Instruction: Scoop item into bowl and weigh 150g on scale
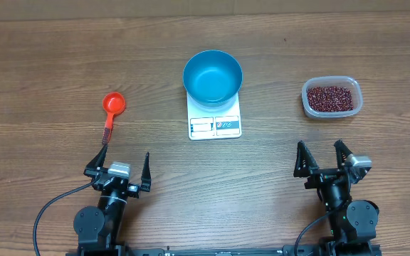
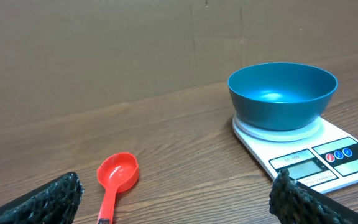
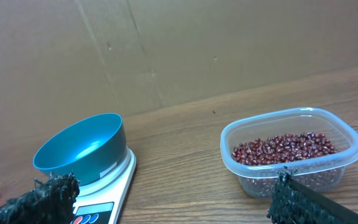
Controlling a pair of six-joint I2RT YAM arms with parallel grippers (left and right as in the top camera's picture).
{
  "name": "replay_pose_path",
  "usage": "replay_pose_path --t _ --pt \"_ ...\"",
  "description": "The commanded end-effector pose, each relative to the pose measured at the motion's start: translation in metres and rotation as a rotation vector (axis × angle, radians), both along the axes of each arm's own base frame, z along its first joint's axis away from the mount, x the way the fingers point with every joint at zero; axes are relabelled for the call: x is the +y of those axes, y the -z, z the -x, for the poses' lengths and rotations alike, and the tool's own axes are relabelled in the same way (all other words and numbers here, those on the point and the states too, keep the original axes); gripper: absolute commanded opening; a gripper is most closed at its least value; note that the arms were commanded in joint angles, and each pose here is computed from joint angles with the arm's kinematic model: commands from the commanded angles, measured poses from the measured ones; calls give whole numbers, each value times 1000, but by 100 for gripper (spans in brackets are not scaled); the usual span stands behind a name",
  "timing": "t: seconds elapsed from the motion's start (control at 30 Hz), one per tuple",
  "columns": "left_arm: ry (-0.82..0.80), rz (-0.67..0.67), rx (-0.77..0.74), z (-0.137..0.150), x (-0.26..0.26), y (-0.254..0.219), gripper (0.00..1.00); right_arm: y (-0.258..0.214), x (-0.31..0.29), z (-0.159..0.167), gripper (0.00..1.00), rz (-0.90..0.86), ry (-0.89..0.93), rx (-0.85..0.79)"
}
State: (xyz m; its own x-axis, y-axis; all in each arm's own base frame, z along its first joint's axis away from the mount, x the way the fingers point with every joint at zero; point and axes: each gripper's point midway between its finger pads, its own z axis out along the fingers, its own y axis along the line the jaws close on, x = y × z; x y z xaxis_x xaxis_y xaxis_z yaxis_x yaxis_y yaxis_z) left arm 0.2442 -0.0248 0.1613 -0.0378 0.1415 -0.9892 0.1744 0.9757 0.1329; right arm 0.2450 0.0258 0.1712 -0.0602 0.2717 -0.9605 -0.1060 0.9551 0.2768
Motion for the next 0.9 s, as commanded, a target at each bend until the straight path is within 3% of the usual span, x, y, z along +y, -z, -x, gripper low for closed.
replay_pose_path --t 0.0,0.53,0.87 --pt "8 27 -5 1 -2 -1 100 2 0 0 100 -2 0 -5" --pt "6 75 -26 1 -2 -43 100 2 0 0 100 -2 0 -5" --pt "64 91 134 -28 -11 -71 100 2 0 0 100 -2 0 -5"
